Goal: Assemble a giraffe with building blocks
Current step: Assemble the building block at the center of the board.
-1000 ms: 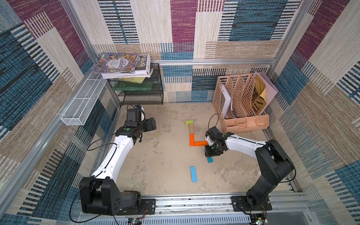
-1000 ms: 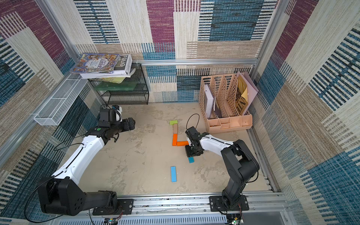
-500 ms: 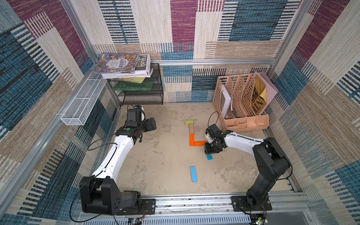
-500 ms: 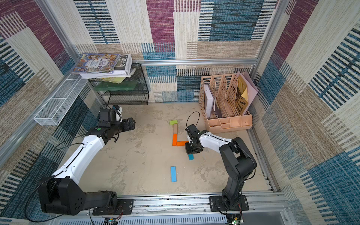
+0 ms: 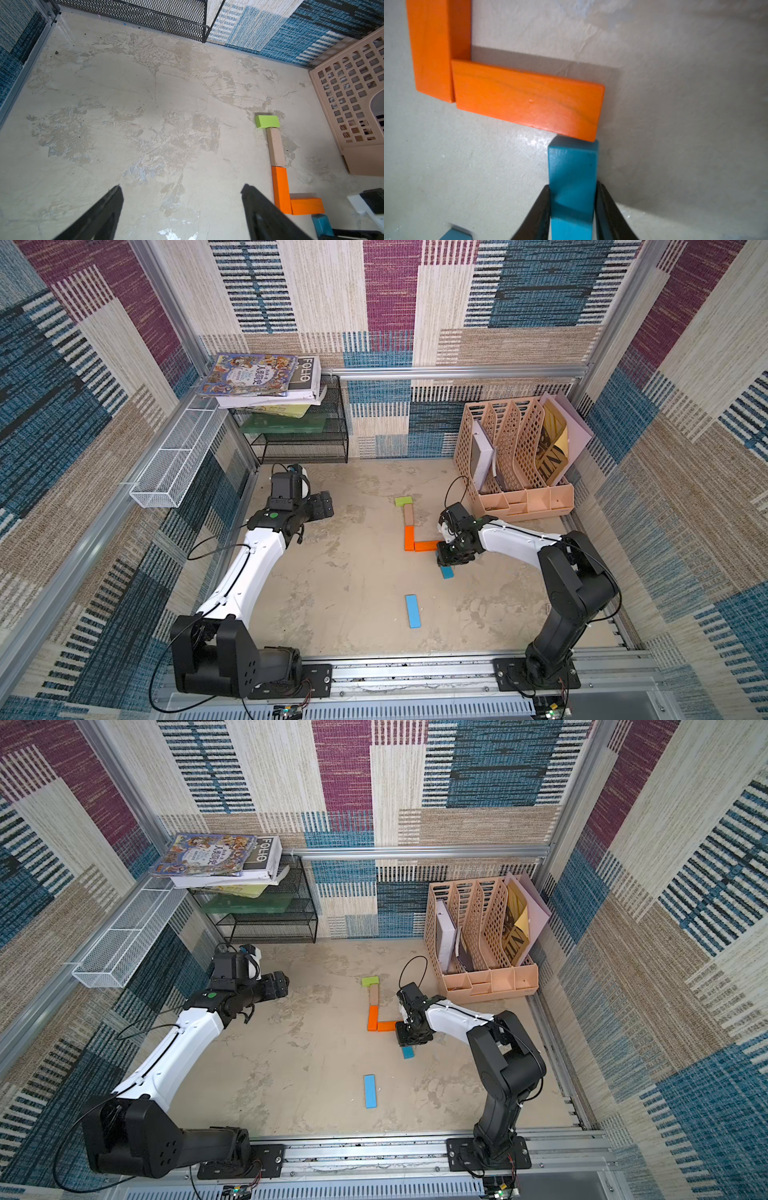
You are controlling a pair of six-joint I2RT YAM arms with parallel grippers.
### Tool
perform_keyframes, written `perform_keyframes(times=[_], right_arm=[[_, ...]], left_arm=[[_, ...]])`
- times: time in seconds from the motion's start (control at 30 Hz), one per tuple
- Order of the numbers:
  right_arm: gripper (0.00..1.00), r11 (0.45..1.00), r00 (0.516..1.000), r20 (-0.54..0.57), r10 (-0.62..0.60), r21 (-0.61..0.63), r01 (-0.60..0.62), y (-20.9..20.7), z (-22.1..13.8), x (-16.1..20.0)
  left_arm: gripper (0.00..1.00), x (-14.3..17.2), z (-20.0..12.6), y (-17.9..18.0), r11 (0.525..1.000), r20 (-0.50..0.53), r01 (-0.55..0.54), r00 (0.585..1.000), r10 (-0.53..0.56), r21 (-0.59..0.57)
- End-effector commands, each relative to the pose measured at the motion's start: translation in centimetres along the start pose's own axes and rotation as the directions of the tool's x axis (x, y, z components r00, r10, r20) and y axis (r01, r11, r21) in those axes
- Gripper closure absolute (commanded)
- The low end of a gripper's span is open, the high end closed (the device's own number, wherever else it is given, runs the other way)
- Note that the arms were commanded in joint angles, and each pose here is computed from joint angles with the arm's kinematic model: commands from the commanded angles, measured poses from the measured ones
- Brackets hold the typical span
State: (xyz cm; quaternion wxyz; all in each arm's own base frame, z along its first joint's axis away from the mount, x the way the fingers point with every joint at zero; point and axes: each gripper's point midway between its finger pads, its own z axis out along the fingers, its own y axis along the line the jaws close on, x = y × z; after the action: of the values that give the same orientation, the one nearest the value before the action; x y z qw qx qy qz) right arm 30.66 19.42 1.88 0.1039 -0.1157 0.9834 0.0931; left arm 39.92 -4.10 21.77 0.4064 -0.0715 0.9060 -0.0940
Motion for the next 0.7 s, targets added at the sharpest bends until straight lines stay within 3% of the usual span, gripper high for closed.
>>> perform_keyframes(times=[0.0,0.13,0.33,0.47,0.53,0.6,0.63,0.67], right_arm=[[0.63,0.998,0.998,-0.066,0.0,0.063,0.004,-1.4,0.8,1.7],[0.61,0.998,0.998,-0.07,-0.006,0.057,0.01,-1.3,0.9,1.8],[0.36,0.999,0.999,-0.043,-0.024,0.03,0.025,-0.8,-0.6,2.1],[0.32,1.0,0.999,0.036,-0.03,0.009,0.03,-0.4,-4.0,1.8],[0.27,0.999,0.994,0.101,-0.034,0.011,0.033,-0.6,-6.6,1.2],[0.17,0.998,0.983,0.177,-0.044,0.044,0.037,-1.4,-9.2,0.1],[0.0,0.997,0.975,0.216,-0.051,0.074,0.036,-2.2,-10.5,-0.4],[0.04,0.995,0.966,0.254,-0.056,0.097,0.032,-3.0,-11.6,-1.0]], left_arm=[[0.07,-0.8,0.0,-0.3,1.0,0.025,0.0,1.0,0.0,0.01],[0.07,-0.8,-0.1,-0.3,1.0,0.024,-0.001,1.0,0.001,0.009],[0.07,-0.5,0.0,-1.1,0.999,0.003,-0.009,1.0,0.008,0.054],[0.08,0.6,-0.3,-3.1,0.995,-0.048,-0.063,0.997,0.067,0.074],[0.08,1.7,-1.1,-5.6,0.987,-0.076,-0.154,0.985,0.157,0.053],[0.09,3.9,-2.3,-9.7,0.969,-0.116,-0.221,0.965,0.233,0.108],[0.11,6.1,-2.9,-11.7,0.966,-0.159,-0.214,0.959,0.236,0.143],[0.13,8.4,-3.4,-13.4,0.962,-0.2,-0.196,0.952,0.233,0.189]])
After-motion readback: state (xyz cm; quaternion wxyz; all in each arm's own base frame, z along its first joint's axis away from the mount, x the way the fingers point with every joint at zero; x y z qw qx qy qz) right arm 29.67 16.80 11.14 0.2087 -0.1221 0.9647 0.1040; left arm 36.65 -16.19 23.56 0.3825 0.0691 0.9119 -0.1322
